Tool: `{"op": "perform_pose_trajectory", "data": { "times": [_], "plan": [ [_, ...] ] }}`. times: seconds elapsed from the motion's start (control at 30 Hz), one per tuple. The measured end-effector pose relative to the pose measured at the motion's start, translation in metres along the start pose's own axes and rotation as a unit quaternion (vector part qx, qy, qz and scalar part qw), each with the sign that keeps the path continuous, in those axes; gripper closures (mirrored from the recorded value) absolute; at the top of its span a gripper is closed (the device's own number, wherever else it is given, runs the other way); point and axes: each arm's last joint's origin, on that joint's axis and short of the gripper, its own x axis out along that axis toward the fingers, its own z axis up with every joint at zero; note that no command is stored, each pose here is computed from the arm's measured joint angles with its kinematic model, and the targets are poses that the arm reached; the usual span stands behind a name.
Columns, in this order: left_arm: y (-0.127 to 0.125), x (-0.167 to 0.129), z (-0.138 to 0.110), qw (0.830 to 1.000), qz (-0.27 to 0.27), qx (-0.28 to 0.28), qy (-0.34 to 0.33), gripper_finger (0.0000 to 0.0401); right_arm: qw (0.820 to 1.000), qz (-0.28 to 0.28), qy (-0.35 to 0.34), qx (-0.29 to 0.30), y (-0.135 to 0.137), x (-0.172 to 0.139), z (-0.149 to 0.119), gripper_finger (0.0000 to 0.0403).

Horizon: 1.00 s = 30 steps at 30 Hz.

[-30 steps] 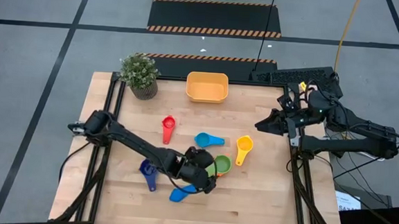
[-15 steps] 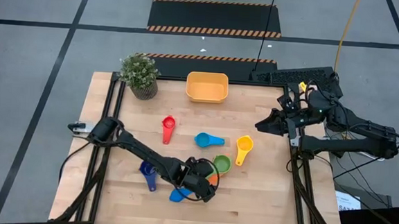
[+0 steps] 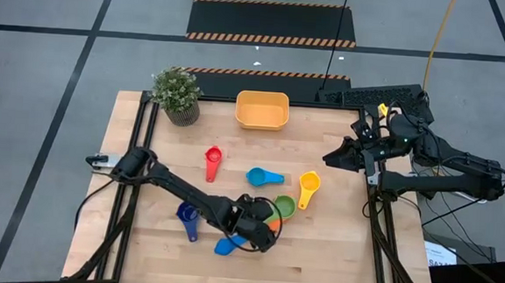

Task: Nest measuring cups in basket
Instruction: Stack the green measuring cup on top of the orange measuring cup

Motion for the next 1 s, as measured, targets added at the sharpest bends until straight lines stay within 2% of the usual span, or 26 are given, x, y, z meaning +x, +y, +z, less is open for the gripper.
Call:
{"op": "perform_pose_trajectory", "data": {
  "times": [0.3, 0.43, 0.53, 0.8, 1.0],
  "plan": [
    [0.010, 0.012, 0.008, 1.000, 0.010, -0.021, 0.007, 0.0001, 1.000, 0.000, 0.000, -0.003, 0.000, 0.000, 0.000, 0.0222],
    [0.011, 0.018, 0.011, 0.999, -0.004, -0.035, 0.010, 0.0001, 1.000, 0.000, 0.000, -0.003, 0.000, 0.000, 0.000, 0.0222],
    [0.013, 0.027, 0.006, 0.999, -0.001, -0.033, 0.028, 0.0001, 1.000, 0.000, 0.000, -0.003, 0.000, 0.000, 0.000, 0.0222],
    [0.010, 0.049, -0.009, 0.996, -0.016, -0.072, 0.051, 0.0001, 1.000, 0.000, 0.000, -0.003, 0.000, 0.000, 0.000, 0.0222],
    [0.008, 0.048, -0.013, 0.995, -0.009, -0.090, 0.044, 0.0001, 1.000, 0.003, 0.003, -0.004, 0.000, 0.000, 0.000, 0.0222]
  ]
}}
